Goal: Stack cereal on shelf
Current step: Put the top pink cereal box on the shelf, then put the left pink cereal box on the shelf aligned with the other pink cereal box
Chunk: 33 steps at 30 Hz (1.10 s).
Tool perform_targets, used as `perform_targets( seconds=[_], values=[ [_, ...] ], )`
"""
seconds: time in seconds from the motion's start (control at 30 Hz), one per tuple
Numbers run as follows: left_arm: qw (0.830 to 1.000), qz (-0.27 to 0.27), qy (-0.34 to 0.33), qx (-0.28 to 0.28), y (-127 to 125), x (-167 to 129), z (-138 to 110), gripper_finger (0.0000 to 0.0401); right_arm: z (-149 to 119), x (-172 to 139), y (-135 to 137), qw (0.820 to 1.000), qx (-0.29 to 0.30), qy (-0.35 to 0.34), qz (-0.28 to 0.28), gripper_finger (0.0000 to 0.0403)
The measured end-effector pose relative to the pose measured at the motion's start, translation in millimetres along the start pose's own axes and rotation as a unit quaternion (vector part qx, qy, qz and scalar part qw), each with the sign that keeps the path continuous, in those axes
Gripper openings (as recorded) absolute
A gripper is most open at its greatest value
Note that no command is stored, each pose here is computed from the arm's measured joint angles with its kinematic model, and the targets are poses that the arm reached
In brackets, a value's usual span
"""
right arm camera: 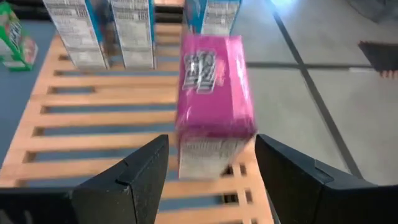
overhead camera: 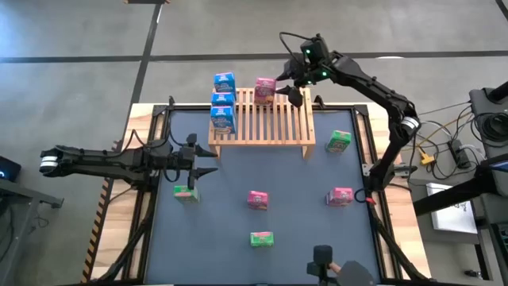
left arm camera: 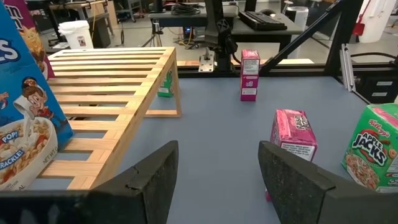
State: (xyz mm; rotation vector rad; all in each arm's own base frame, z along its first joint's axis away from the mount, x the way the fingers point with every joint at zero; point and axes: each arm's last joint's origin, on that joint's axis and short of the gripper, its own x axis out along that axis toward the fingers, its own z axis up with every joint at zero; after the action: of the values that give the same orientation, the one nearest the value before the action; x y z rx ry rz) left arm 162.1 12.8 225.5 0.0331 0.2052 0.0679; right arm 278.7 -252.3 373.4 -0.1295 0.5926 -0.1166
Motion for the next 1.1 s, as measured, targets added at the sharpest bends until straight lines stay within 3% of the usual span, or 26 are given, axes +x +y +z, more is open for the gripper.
perform_targets(
  seconds=[0.27, 0.4, 0.63, 0.8, 1.1],
  values=[
    [1.0, 0.0, -0.001, -0.002, 0.0, 0.0, 0.1, 0.0206, 10.9, -17.7, 25.7, 1.0, 0.006, 0.017, 0.018, 0.0231],
    [1.0, -0.001, 0.004, -0.012, -0.1, 1.7, -0.9, 0.0206, 17.0, -10.1, 47.2, 0.998, -0.003, 0.031, 0.048, 0.0231],
    [0.997, -0.049, 0.022, -0.049, -8.4, 16.7, -7.1, 0.0206, 20.5, 9.3, 98.1, 0.995, -0.022, 0.084, 0.046, 0.0231],
    [0.995, -0.085, 0.019, -0.043, -23.2, 28.9, -9.8, 0.0206, 22.4, 0.5, 141.0, 0.997, -0.04, 0.033, 0.065, 0.0231],
    [0.989, -0.149, -0.002, -0.027, -52.3, 43.3, -13.1, 0.0206, -12.3, -11.2, 184.6, 0.995, -0.025, -0.077, 0.054, 0.0231]
  ],
)
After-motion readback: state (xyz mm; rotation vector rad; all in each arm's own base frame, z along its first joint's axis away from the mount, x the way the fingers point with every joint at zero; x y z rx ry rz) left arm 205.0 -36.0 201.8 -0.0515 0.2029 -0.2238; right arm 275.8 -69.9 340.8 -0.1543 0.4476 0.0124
